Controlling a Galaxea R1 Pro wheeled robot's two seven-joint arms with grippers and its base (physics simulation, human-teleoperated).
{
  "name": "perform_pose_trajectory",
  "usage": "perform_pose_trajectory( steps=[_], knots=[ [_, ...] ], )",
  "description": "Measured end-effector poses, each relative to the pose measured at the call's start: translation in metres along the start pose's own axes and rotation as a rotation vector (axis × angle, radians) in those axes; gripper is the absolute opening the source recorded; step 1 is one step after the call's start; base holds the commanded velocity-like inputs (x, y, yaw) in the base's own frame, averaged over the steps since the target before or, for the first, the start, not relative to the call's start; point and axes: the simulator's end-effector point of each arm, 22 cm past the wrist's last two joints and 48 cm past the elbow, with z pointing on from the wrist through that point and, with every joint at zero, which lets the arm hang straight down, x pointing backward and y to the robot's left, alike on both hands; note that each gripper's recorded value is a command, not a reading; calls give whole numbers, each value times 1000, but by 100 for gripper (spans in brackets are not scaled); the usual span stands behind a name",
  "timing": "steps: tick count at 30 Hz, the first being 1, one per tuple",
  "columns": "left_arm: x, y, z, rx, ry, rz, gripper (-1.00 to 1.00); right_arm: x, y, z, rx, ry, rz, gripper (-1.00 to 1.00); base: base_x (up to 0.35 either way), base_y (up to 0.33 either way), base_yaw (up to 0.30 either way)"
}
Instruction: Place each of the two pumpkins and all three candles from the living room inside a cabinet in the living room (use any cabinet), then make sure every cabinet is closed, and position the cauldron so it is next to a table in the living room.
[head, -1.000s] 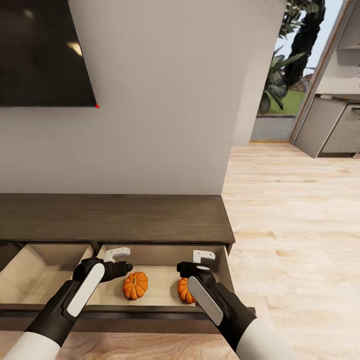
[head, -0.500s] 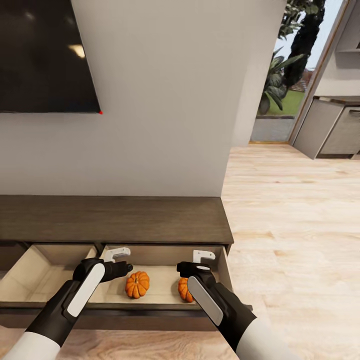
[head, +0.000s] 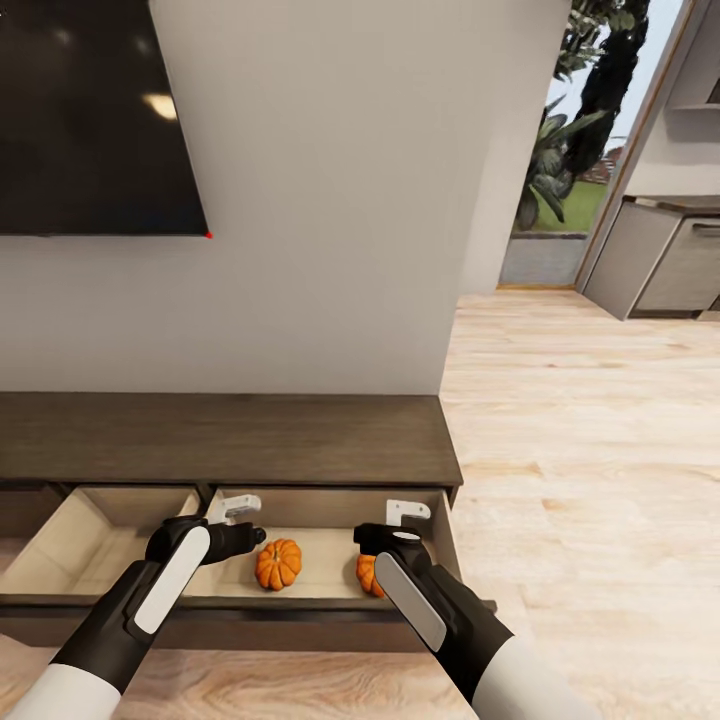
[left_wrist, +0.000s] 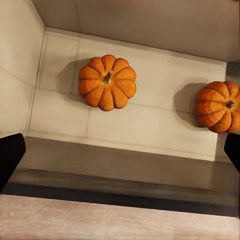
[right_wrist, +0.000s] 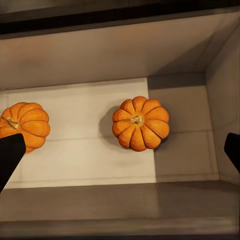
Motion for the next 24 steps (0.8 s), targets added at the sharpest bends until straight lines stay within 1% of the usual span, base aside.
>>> perform_pose_trajectory(
  steps=[8, 14, 20, 24],
  knots=[
    [-10, -2, -13, 0, -1, 0, 100, -12, 2, -12, 0, 0, 0, 100, -5, 0, 0],
    [-17, -4, -23, 0, -1, 0, 100, -20, 4, -20, -1, 0, 1, 100, -210, 0, 0],
    [-23, -5, -33, -1, -1, 1, 100, -29, 6, -29, -2, -2, 1, 100, -58, 0, 0],
    [-27, -6, -39, -1, 0, 1, 100, -35, 7, -34, -3, -3, 1, 100, -226, 0, 0]
  ],
)
